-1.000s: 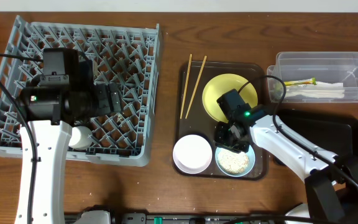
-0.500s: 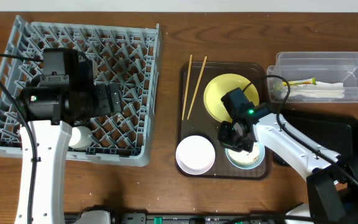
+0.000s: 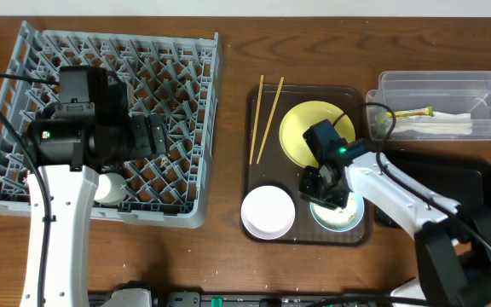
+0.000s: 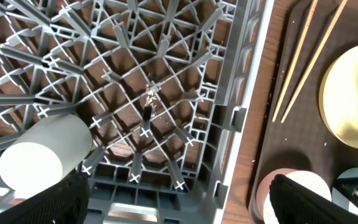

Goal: Sort waste into correct bins and load items into the dishwasher
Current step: 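Grasp the rim of the blue rice bowl with the right gripper, then tip the blue bowl over the black tray to dump the rice, then return the empty blue bowl to the brown tray with right gripper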

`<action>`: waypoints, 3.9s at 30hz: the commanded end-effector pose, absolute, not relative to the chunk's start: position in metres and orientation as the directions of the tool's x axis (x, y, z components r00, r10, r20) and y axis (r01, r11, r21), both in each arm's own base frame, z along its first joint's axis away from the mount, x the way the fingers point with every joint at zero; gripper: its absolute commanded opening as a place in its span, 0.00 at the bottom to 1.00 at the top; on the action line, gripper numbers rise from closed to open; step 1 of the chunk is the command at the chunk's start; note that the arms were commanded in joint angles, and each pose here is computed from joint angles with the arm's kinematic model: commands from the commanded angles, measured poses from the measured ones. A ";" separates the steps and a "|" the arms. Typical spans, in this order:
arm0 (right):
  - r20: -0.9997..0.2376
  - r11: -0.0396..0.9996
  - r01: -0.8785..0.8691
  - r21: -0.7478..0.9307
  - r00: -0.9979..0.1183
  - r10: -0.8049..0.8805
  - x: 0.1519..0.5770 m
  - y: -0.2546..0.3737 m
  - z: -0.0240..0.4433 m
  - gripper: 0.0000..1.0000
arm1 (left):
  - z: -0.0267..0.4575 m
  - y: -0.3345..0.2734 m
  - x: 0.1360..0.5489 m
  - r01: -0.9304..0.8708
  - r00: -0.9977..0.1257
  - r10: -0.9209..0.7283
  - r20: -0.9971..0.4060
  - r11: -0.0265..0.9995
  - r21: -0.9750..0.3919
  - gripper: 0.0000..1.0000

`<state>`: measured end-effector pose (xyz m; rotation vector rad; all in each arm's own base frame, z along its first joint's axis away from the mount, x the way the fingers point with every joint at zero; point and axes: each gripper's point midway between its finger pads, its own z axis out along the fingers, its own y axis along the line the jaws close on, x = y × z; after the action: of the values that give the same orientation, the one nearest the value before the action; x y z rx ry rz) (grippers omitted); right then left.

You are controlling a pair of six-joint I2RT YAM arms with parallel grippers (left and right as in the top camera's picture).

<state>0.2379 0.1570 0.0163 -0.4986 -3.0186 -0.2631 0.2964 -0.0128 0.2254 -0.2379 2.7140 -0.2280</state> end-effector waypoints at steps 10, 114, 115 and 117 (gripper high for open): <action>0.128 0.932 0.337 0.133 -0.938 0.321 0.233 0.152 0.014 0.01 | 0.229 -0.011 0.299 -0.122 -0.902 -0.184 -0.390 0.976 -0.178 0.94; -0.094 0.881 0.047 0.471 -0.990 0.104 0.230 0.073 0.109 0.01 | 0.234 -0.025 0.300 -0.084 -0.900 -0.178 -0.398 0.967 -0.242 0.94; -0.093 0.899 0.024 0.437 -0.993 0.072 0.229 0.081 0.104 0.01 | 0.234 -0.026 0.300 -0.081 -0.900 -0.176 -0.399 0.967 -0.243 0.94; -0.094 0.932 -0.021 0.361 -0.995 0.014 0.228 0.099 0.092 0.01 | 0.234 -0.027 0.300 -0.078 -0.901 -0.173 -0.399 0.967 -0.244 0.94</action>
<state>0.2335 0.0991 0.1155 0.0746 -3.1524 -0.9224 0.2979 -0.0213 0.2273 -0.2177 2.7055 -0.2884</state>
